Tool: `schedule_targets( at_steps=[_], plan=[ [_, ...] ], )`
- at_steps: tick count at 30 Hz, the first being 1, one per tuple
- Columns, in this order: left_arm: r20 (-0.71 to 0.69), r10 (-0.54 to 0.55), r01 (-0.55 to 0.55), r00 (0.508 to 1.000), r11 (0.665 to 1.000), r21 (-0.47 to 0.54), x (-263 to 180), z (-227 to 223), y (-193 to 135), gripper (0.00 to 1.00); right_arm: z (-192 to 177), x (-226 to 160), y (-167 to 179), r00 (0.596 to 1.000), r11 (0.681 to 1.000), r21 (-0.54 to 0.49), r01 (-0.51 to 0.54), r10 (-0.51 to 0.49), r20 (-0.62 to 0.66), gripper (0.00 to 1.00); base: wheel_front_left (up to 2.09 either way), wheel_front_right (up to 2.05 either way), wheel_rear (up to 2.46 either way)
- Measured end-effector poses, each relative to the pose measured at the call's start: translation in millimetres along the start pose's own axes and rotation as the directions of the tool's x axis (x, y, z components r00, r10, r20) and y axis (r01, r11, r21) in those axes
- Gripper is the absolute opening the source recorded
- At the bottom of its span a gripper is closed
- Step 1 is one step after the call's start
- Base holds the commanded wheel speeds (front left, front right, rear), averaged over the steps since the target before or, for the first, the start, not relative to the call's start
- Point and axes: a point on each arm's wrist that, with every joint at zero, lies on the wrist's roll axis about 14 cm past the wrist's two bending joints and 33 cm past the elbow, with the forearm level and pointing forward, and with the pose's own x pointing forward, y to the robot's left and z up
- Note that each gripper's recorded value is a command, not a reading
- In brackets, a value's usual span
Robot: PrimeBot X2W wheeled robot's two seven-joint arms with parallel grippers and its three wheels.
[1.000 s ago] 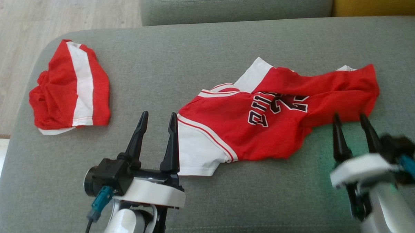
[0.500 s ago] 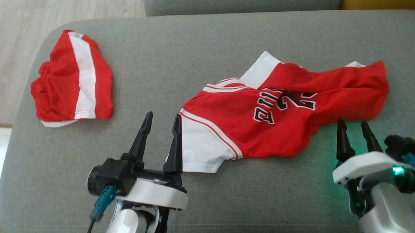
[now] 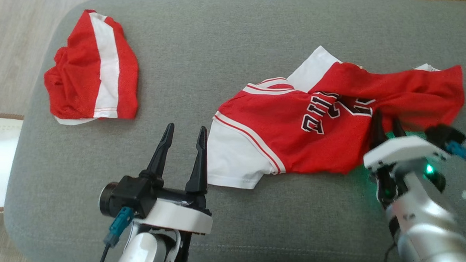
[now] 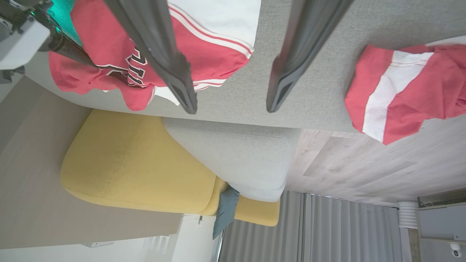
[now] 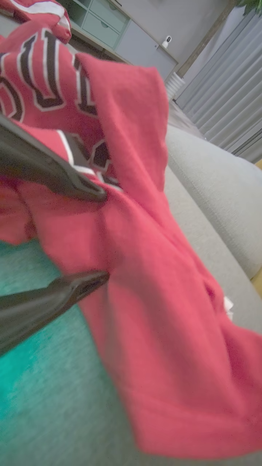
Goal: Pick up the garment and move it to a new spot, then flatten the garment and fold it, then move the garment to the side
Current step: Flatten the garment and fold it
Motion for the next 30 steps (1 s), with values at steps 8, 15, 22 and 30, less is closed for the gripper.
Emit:
schedule_targets(
  at_steps=[8,15,22,30],
  plan=[
    [0.009,-0.041,0.041,0.999,0.999,-0.003,7.5,1.6,-10.5,1.0,44.7,4.1,4.1,0.993,0.994,-0.106,-0.01,0.023,0.115,0.0,0.0,0.0,0.0],
    [0.046,-0.061,0.061,0.997,0.998,0.002,6.1,14.8,-18.0,1.0,68.0,-34.5,-53.8,0.968,0.98,-0.141,0.14,-0.106,0.227,0.0,0.0,0.0,0.0],
    [0.062,-0.072,0.072,0.996,0.997,-0.008,-1.0,21.3,-26.0,1.0,88.7,-79.0,-114.1,0.911,0.937,-0.149,0.316,-0.256,0.323,0.0,0.0,0.0,0.0],
    [0.078,-0.044,0.045,0.996,0.999,-0.01,-7.4,27.9,-19.5,1.0,132.1,-67.6,-61.4,0.907,0.954,-0.216,0.206,-0.103,0.409,0.0,0.0,0.0,0.0]
  ],
)
